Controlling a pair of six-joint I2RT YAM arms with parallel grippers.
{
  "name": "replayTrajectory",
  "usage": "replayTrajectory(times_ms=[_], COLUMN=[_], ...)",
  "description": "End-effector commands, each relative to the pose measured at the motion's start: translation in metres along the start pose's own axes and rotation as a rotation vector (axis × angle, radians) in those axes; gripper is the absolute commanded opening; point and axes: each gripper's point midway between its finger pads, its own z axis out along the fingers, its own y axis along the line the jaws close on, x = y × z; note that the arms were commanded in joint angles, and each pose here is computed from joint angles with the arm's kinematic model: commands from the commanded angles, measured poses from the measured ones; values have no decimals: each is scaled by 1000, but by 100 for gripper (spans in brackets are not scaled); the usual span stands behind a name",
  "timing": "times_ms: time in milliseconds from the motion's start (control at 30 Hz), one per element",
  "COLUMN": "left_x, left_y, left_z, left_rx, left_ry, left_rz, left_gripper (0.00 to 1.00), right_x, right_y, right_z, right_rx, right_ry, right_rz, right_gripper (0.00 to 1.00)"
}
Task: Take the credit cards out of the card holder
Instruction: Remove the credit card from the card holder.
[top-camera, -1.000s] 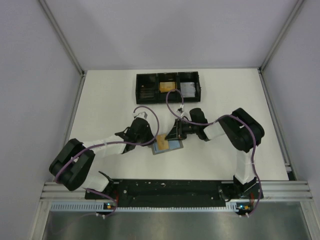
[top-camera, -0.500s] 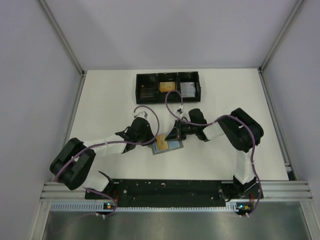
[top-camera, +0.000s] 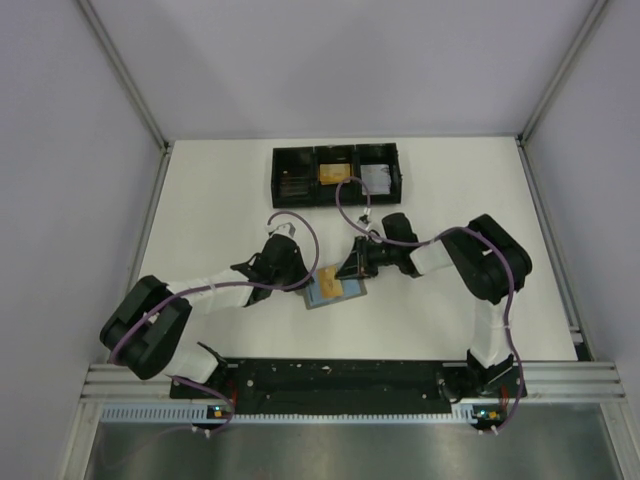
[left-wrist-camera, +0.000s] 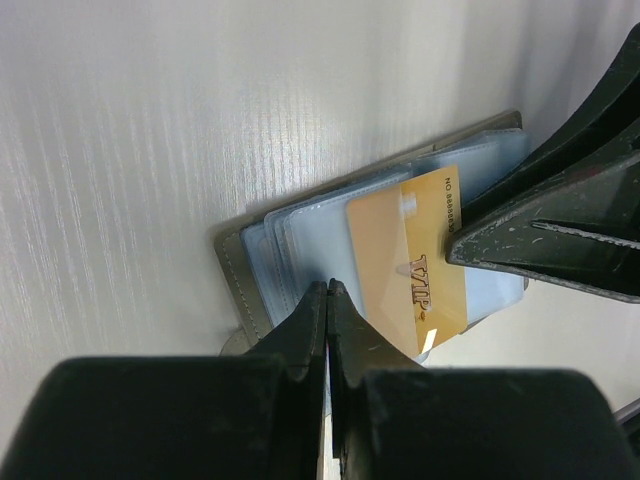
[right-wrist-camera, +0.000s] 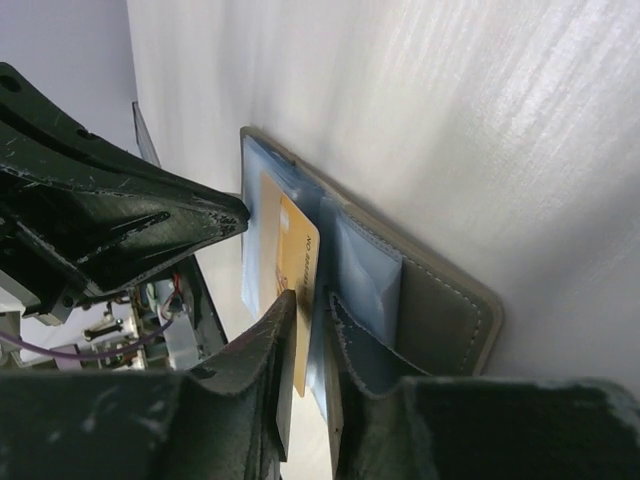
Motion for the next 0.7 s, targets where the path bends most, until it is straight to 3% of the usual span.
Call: replayTrajectory(times_ms=[0, 200, 467, 667], left_x=[25, 25, 26, 26], left_y=[31, 32, 31, 32], left_z=[2, 1, 1, 0], left_rx=[-108, -109, -100, -93], left_ry=[83, 83, 78, 72], left_rz=[29, 26, 24, 26], left_gripper=[0, 0, 0, 0], right_x=[-12, -13, -14, -24], right_y=[8, 13, 11, 5], right_z=[3, 10, 10, -8], right_rx=[-10, -18, -8, 18], right_ry=[-13, -3, 0, -39], right_rz=[-59, -67, -78, -76], right_gripper=[20, 22, 1, 0])
